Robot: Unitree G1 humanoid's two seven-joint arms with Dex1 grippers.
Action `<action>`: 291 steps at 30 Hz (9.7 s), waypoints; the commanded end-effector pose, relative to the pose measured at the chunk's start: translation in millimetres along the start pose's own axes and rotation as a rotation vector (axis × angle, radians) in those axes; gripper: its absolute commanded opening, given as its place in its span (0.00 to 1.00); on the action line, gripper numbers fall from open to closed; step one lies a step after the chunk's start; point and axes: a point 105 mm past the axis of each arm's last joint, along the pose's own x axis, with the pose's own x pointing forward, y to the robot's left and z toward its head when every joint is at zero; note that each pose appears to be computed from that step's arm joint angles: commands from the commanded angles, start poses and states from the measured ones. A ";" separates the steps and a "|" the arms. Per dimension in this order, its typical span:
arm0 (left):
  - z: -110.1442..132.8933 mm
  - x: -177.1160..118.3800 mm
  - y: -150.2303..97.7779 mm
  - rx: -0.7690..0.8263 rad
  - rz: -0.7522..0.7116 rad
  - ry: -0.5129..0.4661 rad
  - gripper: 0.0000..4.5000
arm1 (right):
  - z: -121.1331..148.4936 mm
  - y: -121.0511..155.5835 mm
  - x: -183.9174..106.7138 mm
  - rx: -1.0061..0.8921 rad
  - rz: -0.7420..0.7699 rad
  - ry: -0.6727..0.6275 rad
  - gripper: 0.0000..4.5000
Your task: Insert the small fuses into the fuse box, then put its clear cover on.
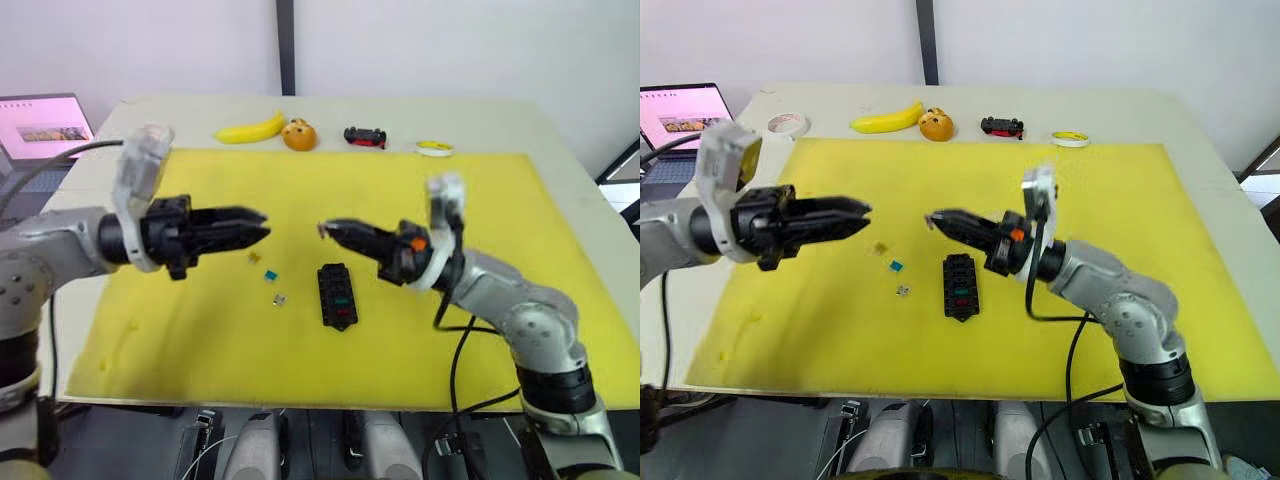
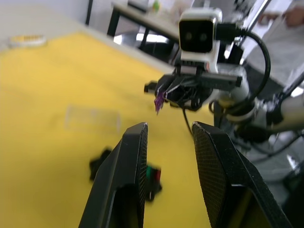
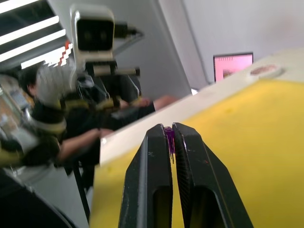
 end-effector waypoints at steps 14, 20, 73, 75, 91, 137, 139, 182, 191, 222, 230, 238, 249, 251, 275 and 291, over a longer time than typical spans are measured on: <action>-46.8 -10.2 -15.7 0.052 -0.015 0.211 0.35 | -57.5 -17.7 -20.9 -0.198 0.082 0.162 0.00; -49.6 -7.5 -16.7 0.062 -0.016 0.220 0.35 | -61.1 -25.0 -23.0 -0.216 0.083 0.178 0.00; -67.1 37.9 7.8 0.345 -0.001 0.307 0.99 | -61.4 -33.6 -23.1 -0.133 0.103 0.172 0.00; -66.8 38.0 8.0 0.347 -0.001 0.306 0.99 | -62.3 -34.1 -23.3 -0.132 0.102 0.175 0.00; -65.6 38.7 7.7 0.350 0.002 0.300 0.99 | -73.2 -37.7 -25.7 -0.126 0.101 0.200 0.00; -67.2 42.4 13.7 0.374 0.016 0.280 1.00 | -21.5 -38.4 -17.8 -0.422 0.137 0.555 0.16; -67.2 42.8 13.7 0.376 0.015 0.279 1.00 | -20.6 -37.1 -17.2 -0.417 0.135 0.560 0.16; -69.4 44.2 11.8 0.369 0.035 0.268 1.00 | -38.5 -44.2 -8.4 -0.394 0.151 0.682 0.16; -69.9 43.6 12.3 0.370 0.038 0.269 1.00 | -37.3 -41.9 -7.9 -0.395 0.163 0.685 0.01; -68.7 43.2 13.3 0.371 0.044 0.267 1.00 | -35.9 -40.9 -8.2 -0.429 0.172 0.671 0.01; -68.3 43.1 13.4 0.372 0.043 0.268 1.00 | -43.4 -45.8 -12.8 -0.436 0.160 0.692 0.01; -68.1 43.1 13.7 0.373 0.044 0.267 1.00 | -48.8 -47.4 -14.6 -0.438 0.157 0.706 0.01; -67.9 43.7 13.2 0.373 0.045 0.265 1.00 | -39.0 -42.1 -8.0 -0.460 0.180 0.651 0.01; -67.8 43.8 12.9 0.373 0.044 0.265 1.00 | -37.2 -42.6 -7.2 -0.470 0.177 0.644 0.01; -68.3 44.3 12.9 0.373 0.042 0.264 1.00 | -34.6 -46.2 -8.8 -0.425 0.174 0.645 0.01; -68.2 44.0 13.5 0.375 0.044 0.265 1.00 | -32.5 -37.3 -8.6 -0.404 0.217 0.629 0.01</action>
